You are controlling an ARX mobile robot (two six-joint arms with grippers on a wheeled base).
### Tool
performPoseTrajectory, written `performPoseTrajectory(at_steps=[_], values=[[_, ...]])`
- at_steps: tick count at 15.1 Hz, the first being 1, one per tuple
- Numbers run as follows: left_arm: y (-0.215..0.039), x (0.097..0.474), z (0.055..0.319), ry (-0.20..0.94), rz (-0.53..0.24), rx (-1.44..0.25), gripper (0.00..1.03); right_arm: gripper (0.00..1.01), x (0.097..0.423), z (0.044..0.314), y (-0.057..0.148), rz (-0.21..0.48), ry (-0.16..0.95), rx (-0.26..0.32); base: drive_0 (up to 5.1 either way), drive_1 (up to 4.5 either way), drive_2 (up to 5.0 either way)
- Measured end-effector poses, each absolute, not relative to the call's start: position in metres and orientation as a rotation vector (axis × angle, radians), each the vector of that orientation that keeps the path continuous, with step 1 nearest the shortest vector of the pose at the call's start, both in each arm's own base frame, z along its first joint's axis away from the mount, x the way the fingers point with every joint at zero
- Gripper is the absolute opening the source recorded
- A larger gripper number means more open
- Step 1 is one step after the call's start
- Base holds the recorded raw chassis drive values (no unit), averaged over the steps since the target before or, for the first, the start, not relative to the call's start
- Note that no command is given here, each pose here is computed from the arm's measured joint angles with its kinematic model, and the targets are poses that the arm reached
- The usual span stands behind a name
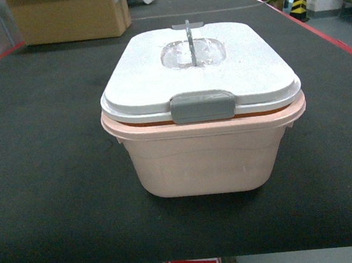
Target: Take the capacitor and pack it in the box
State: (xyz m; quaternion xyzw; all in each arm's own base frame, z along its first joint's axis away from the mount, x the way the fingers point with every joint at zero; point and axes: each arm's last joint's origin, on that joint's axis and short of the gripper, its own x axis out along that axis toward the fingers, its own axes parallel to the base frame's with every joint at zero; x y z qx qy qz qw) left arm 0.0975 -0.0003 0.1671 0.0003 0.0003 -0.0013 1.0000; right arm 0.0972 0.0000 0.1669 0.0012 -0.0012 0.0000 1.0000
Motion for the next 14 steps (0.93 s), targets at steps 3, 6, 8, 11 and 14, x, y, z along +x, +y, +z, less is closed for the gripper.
performPoseTrajectory(at_steps=[3, 6, 8, 11, 14], values=[[-0.0003, 0.0975, 0.1671, 0.001, -0.003, 0.001, 0.98, 0.98, 0.0972, 0.1669, 0.0, 0.0, -0.002, 0.002, 0.0, 0.0, 0.0], [-0.0003, 0.0975, 0.1671, 0.001, -0.003, 0.001, 0.98, 0.98, 0.0972, 0.1669, 0.0, 0.0, -0.002, 0.003, 0.0, 0.0, 0.0], [-0.0003, 0.0975, 0.1671, 0.001, -0.003, 0.001, 0.98, 0.98, 0.0972, 0.1669, 0.0, 0.0, -0.002, 0.002, 0.0, 0.0, 0.0], [-0.0003, 0.0975, 0.1671, 0.001, -0.003, 0.001, 0.98, 0.98, 0.0972, 0.1669, 0.0, 0.0, -0.002, 0.002, 0.0, 0.0, 0.0], [-0.0003, 0.0975, 0.1671, 0.001, -0.002, 0.001, 0.98, 0.98, 0.0972, 0.1668, 0.0, 0.0, -0.002, 0.003, 0.0, 0.0, 0.0]])
